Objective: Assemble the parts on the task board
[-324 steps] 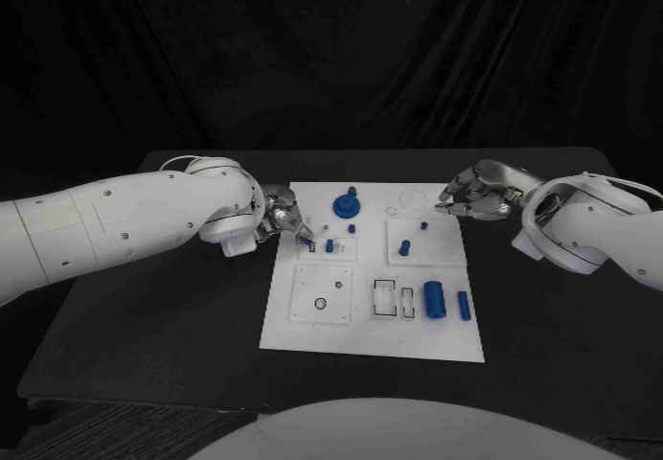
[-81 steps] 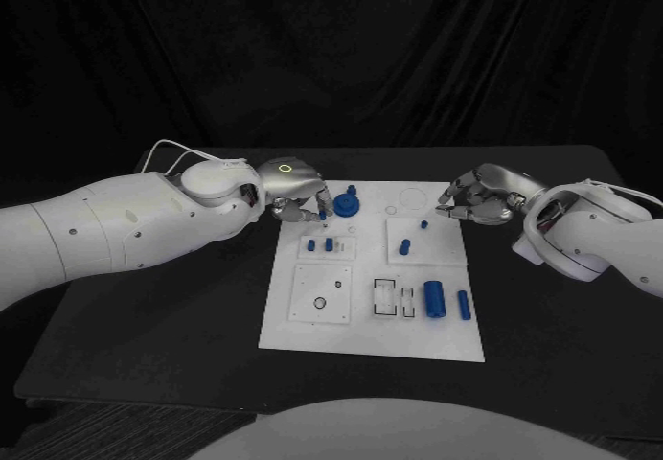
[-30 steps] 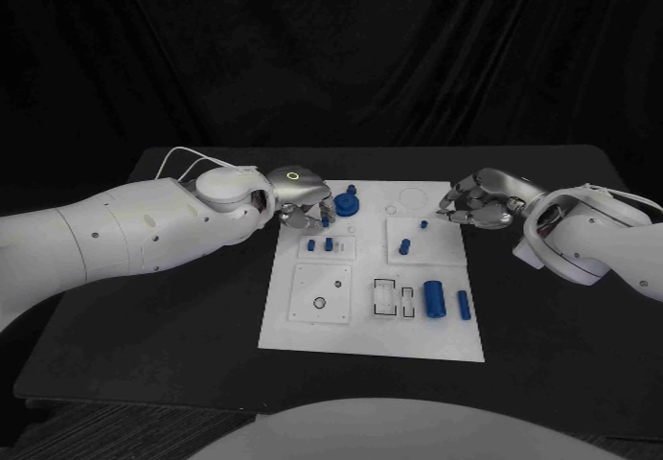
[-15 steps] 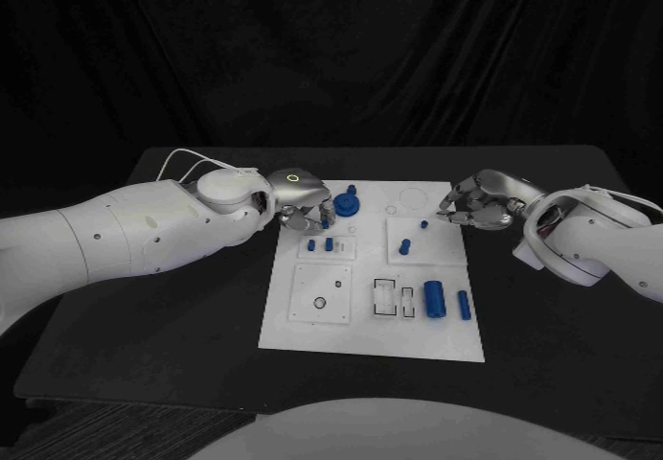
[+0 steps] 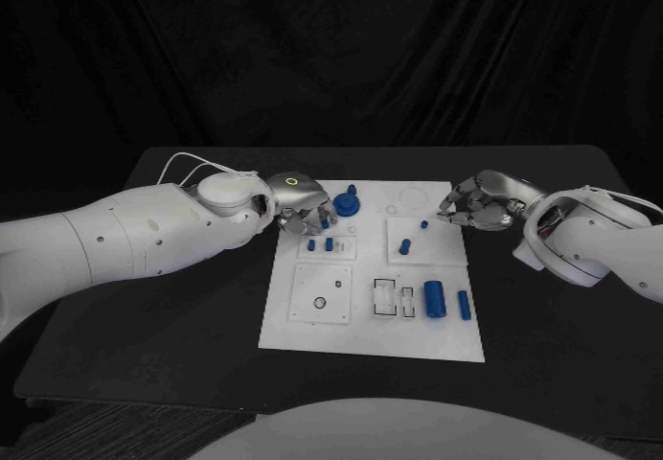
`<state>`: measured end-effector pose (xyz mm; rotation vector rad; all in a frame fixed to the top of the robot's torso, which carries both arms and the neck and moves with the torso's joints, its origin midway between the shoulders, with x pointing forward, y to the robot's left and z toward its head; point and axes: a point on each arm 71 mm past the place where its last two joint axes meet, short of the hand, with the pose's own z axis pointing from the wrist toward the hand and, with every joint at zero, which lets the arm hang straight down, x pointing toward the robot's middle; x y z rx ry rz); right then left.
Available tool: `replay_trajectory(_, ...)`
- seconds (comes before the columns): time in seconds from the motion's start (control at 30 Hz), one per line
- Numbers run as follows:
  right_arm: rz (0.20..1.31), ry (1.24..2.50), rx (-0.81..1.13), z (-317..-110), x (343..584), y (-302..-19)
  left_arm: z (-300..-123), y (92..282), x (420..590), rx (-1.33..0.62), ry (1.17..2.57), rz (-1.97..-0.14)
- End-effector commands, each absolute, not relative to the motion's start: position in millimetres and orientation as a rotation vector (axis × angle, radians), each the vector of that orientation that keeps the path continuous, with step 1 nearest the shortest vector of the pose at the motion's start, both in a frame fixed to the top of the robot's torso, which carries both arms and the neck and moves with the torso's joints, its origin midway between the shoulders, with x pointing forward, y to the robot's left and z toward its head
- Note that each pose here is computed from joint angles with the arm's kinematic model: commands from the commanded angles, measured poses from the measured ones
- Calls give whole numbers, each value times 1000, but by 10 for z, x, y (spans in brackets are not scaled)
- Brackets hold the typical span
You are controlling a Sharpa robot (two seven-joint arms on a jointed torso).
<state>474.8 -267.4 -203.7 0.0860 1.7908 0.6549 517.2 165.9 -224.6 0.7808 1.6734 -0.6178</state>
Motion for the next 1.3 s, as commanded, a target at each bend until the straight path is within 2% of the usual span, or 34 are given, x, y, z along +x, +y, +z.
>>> replay_trajectory(0.03,651,1792,90,-2046,4737,-2678,-2242,1702,5191,757,1663,-596)
replay_trajectory(0.27,657,1746,99,-1982,4714,-2717,-2182,1901,5231,709,1578,-567)
replay_trajectory(0.5,662,1662,74,-1700,4749,-2737,-2090,2244,5243,593,1494,-570)
replay_trajectory(0.67,626,1578,-61,-1381,4792,-2672,-2036,2522,5216,398,1506,-670)
replay_trajectory(0.87,528,1520,-306,-1192,4815,-2509,-1992,2662,5180,239,1507,-857)
replay_trajectory(1.0,460,1510,-456,-1189,4840,-2393,-1973,2664,5151,176,1489,-1002)
replay_trajectory(1.1,428,1532,-522,-1263,4855,-2328,-1991,2654,5111,111,1482,-1116)
replay_trajectory(1.3,406,1559,-628,-1516,4830,-2227,-2056,2644,5042,-209,1463,-1420)
